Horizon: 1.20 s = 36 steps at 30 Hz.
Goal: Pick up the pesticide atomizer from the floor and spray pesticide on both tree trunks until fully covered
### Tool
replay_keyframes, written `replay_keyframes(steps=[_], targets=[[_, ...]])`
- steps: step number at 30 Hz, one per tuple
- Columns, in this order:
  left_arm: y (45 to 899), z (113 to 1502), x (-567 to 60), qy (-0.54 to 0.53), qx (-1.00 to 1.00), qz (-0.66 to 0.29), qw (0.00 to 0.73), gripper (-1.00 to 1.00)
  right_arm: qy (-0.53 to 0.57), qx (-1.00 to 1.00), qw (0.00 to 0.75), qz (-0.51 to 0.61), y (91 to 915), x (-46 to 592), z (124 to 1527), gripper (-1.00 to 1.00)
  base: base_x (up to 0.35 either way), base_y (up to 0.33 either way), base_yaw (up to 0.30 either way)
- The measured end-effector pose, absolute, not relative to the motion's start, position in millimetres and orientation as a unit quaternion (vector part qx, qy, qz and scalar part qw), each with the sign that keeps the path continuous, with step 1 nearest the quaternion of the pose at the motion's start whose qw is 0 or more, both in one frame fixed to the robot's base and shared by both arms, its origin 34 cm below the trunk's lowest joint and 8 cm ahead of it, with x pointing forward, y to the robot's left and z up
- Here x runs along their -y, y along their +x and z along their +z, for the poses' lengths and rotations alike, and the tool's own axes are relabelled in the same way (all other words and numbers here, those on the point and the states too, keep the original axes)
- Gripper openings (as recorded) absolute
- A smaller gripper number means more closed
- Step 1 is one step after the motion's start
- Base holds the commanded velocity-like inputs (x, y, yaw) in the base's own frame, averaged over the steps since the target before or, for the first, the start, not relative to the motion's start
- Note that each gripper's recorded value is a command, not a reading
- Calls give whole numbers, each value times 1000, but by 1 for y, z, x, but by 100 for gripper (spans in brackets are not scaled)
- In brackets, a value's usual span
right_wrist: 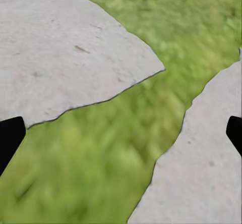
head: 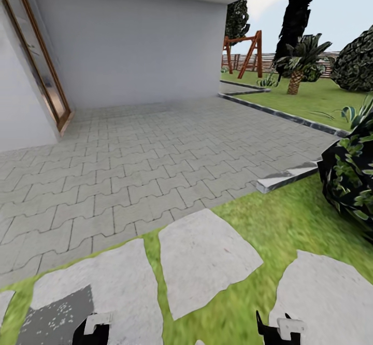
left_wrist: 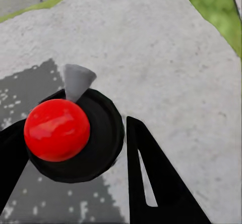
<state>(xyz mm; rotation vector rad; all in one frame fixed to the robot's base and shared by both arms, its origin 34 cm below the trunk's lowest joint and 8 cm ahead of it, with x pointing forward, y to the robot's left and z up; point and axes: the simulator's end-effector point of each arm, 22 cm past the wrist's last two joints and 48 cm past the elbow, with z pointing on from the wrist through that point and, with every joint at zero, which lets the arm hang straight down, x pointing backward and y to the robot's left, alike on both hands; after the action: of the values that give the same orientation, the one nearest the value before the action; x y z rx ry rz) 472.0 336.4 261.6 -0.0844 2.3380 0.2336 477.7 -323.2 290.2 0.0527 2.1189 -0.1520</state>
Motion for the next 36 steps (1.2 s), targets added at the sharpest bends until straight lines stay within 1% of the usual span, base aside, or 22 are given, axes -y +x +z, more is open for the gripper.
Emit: replay_keyframes(steps=[25, 36], targets=[[481, 273, -337, -36, -912, 91, 399, -100, 29, -862, 501, -69, 486, 327, 303, 100, 0, 0, 183], [485, 279, -337, -37, -909, 91, 405, -100, 36, -858, 506, -82, 489, 332, 309, 100, 0, 0, 149]])
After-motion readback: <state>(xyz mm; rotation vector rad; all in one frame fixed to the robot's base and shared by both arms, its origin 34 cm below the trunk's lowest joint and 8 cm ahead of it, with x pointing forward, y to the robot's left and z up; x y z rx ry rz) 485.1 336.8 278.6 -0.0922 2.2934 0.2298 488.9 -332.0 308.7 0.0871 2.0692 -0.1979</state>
